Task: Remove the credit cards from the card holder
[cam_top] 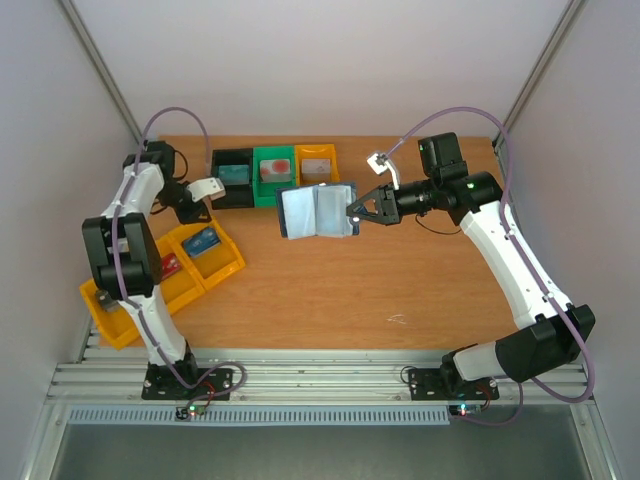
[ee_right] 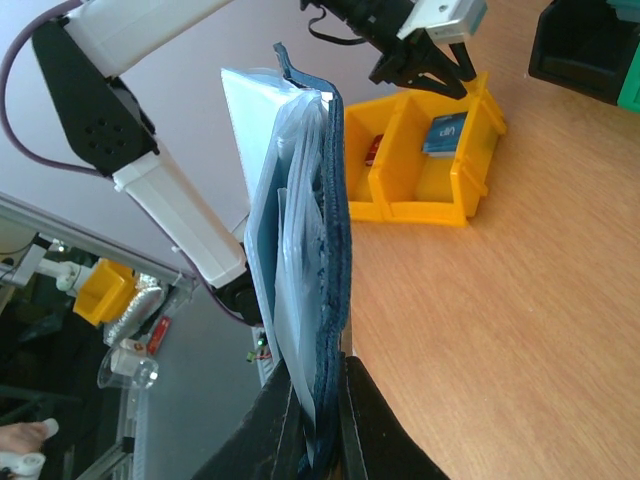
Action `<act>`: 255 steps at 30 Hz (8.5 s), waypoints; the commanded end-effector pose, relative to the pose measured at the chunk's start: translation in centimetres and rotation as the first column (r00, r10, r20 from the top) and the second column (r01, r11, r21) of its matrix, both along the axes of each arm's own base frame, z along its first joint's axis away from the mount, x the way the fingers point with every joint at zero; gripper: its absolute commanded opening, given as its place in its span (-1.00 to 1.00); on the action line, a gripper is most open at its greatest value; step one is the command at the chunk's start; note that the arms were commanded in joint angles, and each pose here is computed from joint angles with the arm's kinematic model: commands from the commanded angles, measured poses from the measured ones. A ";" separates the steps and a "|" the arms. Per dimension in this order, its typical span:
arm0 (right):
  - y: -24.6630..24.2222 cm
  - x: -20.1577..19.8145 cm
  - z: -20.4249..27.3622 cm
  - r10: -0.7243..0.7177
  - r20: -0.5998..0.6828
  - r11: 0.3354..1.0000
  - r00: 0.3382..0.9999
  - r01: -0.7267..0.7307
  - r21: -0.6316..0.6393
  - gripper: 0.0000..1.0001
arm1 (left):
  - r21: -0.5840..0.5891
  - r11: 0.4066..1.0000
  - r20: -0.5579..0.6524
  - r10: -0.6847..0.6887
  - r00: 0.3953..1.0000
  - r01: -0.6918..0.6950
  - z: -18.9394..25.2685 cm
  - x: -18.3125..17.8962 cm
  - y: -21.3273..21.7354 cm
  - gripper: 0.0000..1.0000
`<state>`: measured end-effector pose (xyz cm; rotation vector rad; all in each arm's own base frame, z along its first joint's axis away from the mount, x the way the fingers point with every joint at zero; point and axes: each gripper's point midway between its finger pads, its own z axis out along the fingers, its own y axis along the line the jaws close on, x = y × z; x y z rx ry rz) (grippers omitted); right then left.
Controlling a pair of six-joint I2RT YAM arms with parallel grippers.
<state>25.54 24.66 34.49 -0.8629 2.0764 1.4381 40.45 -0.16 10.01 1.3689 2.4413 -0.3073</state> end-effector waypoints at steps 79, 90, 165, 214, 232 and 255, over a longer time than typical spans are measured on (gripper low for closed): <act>16.0 -7.9 2.3 0.141 0.241 0.990 0.960 -0.138 -0.029 0.18 | -0.938 0.320 0.182 0.141 0.973 0.129 27.0 -24.9 -17.8 -1.00; 16.3 -7.8 2.1 0.121 0.246 0.993 0.962 -0.113 -0.045 -0.24 | -0.935 0.319 0.201 0.111 0.973 0.157 27.2 -25.7 -18.0 -0.99; 14.7 -7.5 2.8 0.089 0.333 0.991 0.939 -0.050 -0.125 -0.98 | -0.896 0.423 0.216 0.146 0.965 0.137 24.5 -26.9 -17.1 0.86; 10.9 -13.5 6.2 0.254 0.327 0.962 0.910 -0.272 0.009 -0.98 | -0.863 0.452 0.344 0.203 0.917 0.224 25.0 -27.7 -16.3 0.22; 10.5 -14.0 5.7 0.269 0.313 0.959 0.911 -0.283 0.000 -0.98 | -0.784 0.524 0.490 0.195 0.850 0.332 24.3 -28.4 -16.0 0.29; 12.7 -12.2 5.5 0.241 0.326 0.963 0.914 -0.266 0.035 -0.98 | -0.868 0.368 0.388 0.084 0.918 0.333 25.9 -28.0 -17.9 -0.36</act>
